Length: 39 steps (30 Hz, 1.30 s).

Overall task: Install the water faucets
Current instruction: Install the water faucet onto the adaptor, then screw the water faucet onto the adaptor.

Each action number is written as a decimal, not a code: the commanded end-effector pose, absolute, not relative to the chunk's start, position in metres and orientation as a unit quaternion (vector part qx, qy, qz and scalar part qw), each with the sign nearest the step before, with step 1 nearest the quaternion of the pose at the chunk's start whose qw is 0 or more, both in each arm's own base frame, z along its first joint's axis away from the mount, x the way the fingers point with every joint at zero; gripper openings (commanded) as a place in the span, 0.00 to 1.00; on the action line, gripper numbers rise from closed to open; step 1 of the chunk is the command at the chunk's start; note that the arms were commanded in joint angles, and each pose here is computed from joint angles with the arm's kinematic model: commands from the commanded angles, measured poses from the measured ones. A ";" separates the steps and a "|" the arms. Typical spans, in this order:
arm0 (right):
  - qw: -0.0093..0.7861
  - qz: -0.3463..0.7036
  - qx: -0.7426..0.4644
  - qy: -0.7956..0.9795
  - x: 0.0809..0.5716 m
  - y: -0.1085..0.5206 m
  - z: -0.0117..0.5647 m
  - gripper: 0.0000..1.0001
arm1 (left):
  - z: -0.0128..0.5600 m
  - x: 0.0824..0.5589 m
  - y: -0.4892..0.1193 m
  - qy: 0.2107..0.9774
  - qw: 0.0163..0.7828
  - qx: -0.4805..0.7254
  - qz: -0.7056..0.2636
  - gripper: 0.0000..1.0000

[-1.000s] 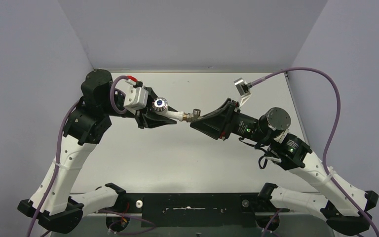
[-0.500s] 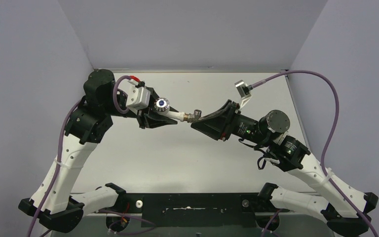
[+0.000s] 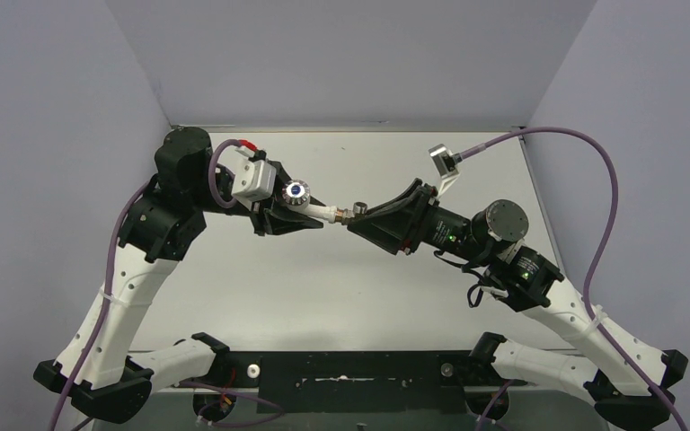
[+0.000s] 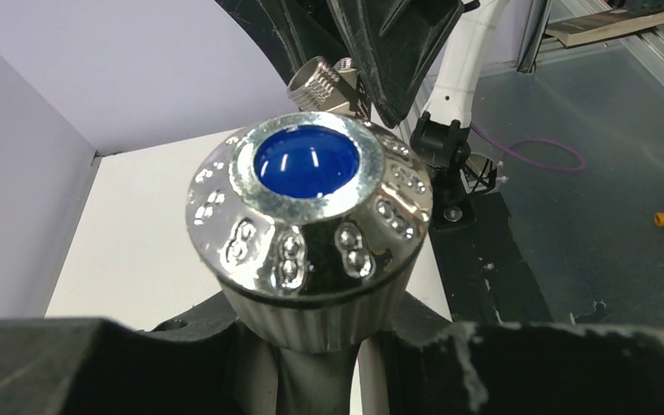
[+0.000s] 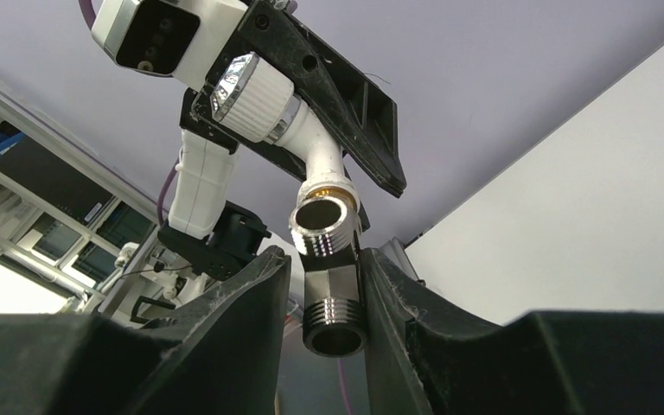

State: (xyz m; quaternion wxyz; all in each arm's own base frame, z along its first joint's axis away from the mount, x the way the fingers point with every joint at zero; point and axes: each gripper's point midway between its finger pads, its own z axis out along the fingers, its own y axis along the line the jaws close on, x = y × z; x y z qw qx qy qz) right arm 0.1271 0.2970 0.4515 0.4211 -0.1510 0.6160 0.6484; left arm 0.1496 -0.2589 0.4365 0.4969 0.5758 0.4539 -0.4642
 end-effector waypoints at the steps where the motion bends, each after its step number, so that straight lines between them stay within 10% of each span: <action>1: 0.456 0.669 -0.155 0.566 0.124 0.291 0.483 0.37 | 0.452 0.142 -0.257 0.428 0.513 0.588 -0.457 0.00; 14: 0.465 0.665 -0.157 0.563 0.123 0.287 0.483 0.45 | 0.451 0.145 -0.258 0.432 0.515 0.585 -0.454 0.00; 32: 0.435 0.671 -0.117 0.589 0.130 0.291 0.473 0.03 | 0.461 0.142 -0.256 0.417 0.535 0.581 -0.449 0.00; 39: 0.438 0.670 -0.103 0.591 0.132 0.286 0.473 0.16 | 0.466 0.144 -0.256 0.411 0.552 0.573 -0.445 0.00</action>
